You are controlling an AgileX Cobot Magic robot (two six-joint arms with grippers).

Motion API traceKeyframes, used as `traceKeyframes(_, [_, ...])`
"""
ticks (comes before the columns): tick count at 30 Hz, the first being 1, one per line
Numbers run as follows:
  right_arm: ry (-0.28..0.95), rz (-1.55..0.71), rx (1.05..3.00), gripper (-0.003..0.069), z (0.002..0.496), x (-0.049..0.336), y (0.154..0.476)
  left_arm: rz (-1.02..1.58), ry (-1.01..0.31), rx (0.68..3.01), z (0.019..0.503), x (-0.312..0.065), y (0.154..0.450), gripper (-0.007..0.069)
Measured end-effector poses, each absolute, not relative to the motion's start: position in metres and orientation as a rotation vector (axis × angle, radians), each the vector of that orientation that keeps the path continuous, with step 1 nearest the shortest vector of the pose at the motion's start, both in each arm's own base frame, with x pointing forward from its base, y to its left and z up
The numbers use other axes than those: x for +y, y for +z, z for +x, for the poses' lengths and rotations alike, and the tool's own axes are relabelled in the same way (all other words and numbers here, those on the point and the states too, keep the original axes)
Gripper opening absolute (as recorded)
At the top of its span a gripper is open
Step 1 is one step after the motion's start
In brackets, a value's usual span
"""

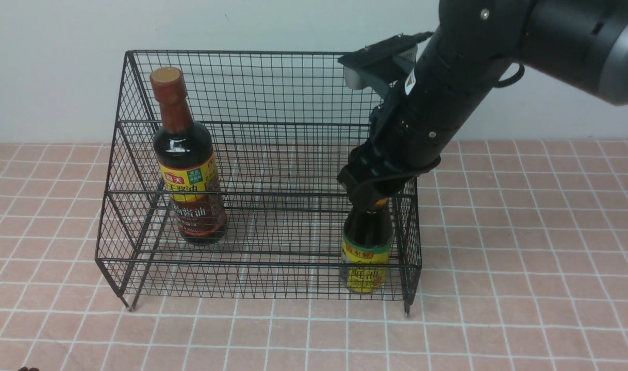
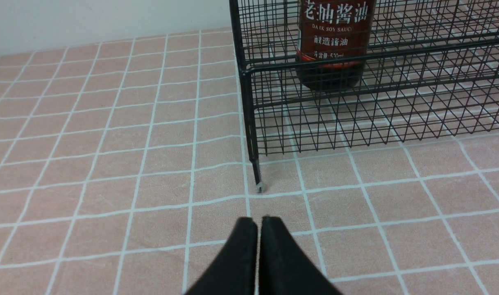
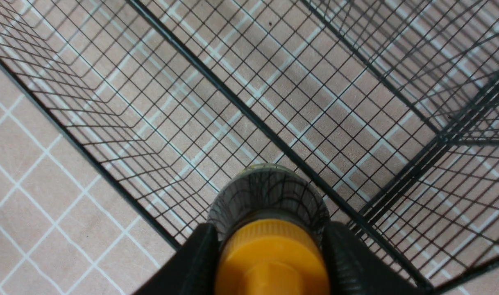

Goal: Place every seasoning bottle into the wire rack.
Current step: Use the right arm to put the condiment bottle back on the shelf

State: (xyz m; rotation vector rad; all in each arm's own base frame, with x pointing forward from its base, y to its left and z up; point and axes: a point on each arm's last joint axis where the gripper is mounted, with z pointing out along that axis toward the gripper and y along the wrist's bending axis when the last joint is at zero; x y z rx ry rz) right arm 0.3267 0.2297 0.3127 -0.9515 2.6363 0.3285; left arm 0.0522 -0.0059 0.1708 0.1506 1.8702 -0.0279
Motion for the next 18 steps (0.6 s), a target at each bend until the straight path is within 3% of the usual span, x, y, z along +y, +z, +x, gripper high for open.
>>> traceKeyframes(12, [0.342,-0.919,2.639,0.0322,0.330,0.232,0.310,0.151,-0.028,1.870,0.052,-0.006,0.171,-0.0007])
traceKeyframes(16, [0.343,-0.865,2.646,0.0414,0.330,0.231,0.315,0.151,-0.028,1.870,0.052,-0.006,0.171,-0.0007])
traceKeyframes(18, [0.345,-0.829,2.592,0.0459,0.327,0.228,0.337,0.151,-0.028,1.871,0.052,-0.006,0.171,-0.0007])
